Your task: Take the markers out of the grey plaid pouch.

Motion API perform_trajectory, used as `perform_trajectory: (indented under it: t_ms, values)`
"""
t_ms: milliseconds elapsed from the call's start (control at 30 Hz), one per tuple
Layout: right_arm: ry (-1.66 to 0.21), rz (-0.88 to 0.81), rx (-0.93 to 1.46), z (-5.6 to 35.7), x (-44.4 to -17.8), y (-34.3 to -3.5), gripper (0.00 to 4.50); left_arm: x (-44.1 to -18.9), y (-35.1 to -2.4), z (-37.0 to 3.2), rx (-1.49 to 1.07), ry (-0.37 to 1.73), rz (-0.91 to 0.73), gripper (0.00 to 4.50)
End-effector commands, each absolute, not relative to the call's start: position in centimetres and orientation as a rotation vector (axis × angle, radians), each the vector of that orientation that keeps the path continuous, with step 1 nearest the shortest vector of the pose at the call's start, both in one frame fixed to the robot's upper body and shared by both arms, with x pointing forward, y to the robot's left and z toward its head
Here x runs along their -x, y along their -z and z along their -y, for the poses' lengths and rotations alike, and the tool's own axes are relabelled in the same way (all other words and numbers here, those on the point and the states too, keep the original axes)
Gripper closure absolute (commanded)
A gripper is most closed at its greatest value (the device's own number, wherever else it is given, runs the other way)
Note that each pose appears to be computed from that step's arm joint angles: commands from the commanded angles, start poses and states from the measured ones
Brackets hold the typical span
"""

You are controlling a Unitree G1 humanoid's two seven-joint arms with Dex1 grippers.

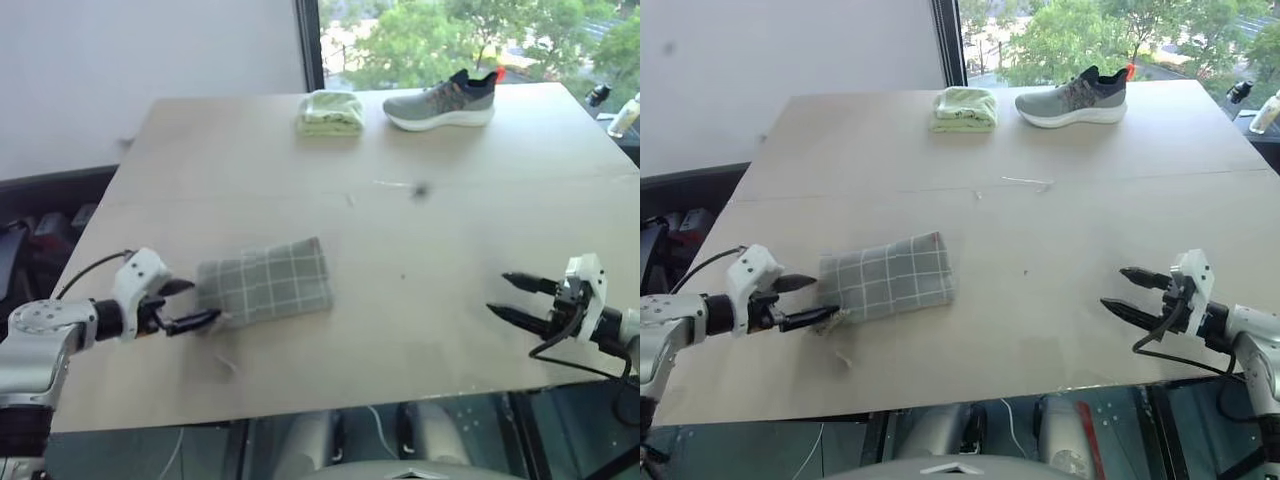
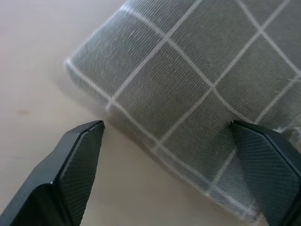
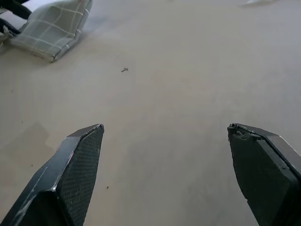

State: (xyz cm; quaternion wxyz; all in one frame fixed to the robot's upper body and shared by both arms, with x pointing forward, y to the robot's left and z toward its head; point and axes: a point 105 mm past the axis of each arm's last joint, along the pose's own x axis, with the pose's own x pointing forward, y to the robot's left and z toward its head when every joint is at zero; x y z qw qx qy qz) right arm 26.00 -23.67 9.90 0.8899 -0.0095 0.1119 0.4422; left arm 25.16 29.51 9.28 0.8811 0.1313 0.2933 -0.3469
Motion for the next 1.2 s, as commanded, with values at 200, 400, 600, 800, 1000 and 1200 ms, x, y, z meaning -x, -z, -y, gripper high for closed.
perform_trajectory:
  t_ms: [200, 400, 600, 800, 1000, 1200]
  values:
    - [-0.936, -0.193, 0.022, 23.1, -25.9, -10.6, 0.23, -21.7, -9.8, -24.1, -0.192, 0.918, -0.656, 0.07]
    - [-0.933, -0.187, 0.016, 22.8, -25.8, -10.6, 0.23, -22.2, -9.1, -19.3, -0.154, 0.983, -0.603, 0.07]
    - [-0.913, -0.178, 0.018, 22.9, -25.5, -10.9, 0.23, -22.1, -10.0, -16.9, -0.188, 1.056, -0.517, 0.07]
    - [-0.899, -0.185, 0.016, 23.1, -25.2, -10.7, 0.23, -22.1, -12.4, -17.4, -0.439, 1.124, -0.324, 0.07]
    - [-0.897, -0.181, 0.013, 22.9, -25.4, -10.6, 0.23, -21.4, -13.1, -17.1, -0.761, 1.200, -0.154, 0.07]
    - [-0.898, -0.174, 0.017, 23.0, -25.7, -10.8, 0.23, -23.4, -12.1, -16.0, -1.071, 1.129, 0.083, 0.07]
